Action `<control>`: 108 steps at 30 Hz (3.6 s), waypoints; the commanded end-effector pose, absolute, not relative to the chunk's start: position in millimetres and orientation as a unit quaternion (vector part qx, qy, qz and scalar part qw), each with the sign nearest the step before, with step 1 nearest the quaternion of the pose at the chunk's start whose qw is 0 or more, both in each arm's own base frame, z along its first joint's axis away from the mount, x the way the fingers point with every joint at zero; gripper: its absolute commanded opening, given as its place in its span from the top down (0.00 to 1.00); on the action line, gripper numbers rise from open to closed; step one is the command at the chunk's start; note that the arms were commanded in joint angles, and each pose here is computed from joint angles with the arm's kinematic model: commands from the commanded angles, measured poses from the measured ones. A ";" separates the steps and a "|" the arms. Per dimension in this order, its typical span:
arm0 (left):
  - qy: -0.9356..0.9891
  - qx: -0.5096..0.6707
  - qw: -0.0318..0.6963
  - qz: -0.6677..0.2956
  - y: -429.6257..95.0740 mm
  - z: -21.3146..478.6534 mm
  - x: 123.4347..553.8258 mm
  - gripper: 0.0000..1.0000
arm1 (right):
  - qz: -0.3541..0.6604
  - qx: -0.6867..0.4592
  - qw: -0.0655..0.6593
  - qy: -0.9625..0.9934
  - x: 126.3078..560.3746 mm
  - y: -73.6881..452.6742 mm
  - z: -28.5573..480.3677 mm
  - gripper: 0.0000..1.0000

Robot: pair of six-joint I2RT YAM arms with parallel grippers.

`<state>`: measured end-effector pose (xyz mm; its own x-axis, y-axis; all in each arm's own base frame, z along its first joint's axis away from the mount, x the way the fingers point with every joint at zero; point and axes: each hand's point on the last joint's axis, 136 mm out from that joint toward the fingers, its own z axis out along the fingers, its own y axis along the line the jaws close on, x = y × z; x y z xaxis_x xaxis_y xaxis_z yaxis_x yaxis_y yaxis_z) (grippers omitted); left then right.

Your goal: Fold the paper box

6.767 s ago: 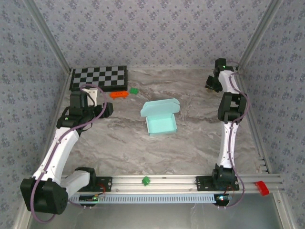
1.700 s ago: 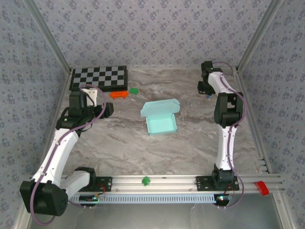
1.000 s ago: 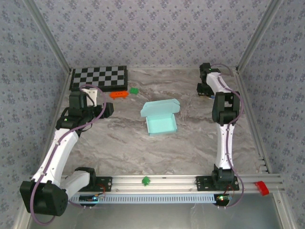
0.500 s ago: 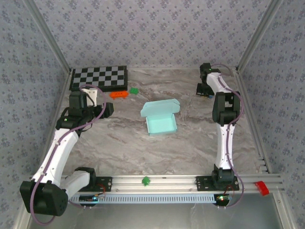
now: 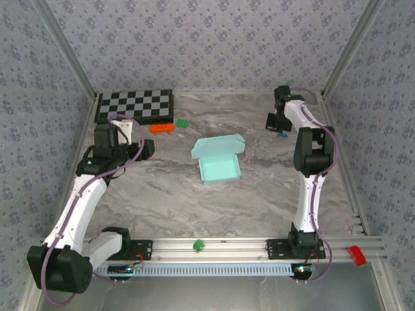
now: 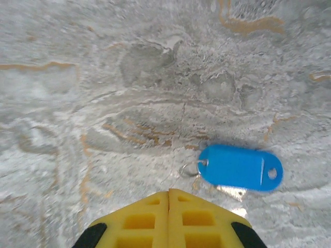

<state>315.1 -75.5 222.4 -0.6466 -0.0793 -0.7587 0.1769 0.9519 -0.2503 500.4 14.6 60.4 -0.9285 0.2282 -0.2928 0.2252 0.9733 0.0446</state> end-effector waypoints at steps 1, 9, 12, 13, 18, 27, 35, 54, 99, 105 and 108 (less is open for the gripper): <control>0.886 0.029 0.433 -0.164 -76.8 230.6 314.1 0.17 | 0.031 0.120 0.189 0.974 500.9 19.9 93.1 1.00; 0.885 0.029 0.434 -0.166 -77.3 231.5 314.2 0.17 | 0.018 0.136 0.176 0.975 496.2 6.2 85.4 0.88; 0.885 0.029 0.433 -0.167 -77.8 230.9 313.9 0.17 | -0.003 0.142 0.167 0.976 496.7 -2.4 74.8 0.73; 0.885 0.028 0.433 -0.167 -77.4 231.1 314.2 0.17 | -0.006 0.145 0.166 0.975 497.2 -5.5 71.8 0.68; 0.885 0.029 0.434 -0.167 -77.7 231.3 314.3 0.16 | -0.013 0.155 0.146 0.977 496.9 -13.5 56.9 0.58; 0.885 0.029 0.434 -0.167 -77.6 231.9 314.1 0.16 | -0.019 0.160 0.120 0.980 494.8 -21.4 36.7 0.47; 0.884 0.029 0.434 -0.168 -77.7 231.6 314.1 0.16 | -0.037 0.181 0.111 0.976 495.0 -32.7 29.0 0.44; 0.884 0.030 0.436 -0.168 -77.7 232.3 313.6 0.16 | 0.023 0.209 0.104 0.972 504.7 -31.7 16.7 0.40; 0.882 0.029 0.439 -0.167 -77.1 234.3 313.1 0.16 | -0.019 0.144 0.096 0.985 488.0 -18.5 31.5 0.93; 0.883 0.029 0.438 -0.168 -77.5 234.0 313.5 0.16 | -0.022 0.144 0.119 0.982 487.8 -19.9 53.9 1.00; 0.883 0.028 0.439 -0.167 -77.1 233.9 313.6 0.16 | -0.019 0.145 0.139 0.979 485.2 -18.7 72.3 1.00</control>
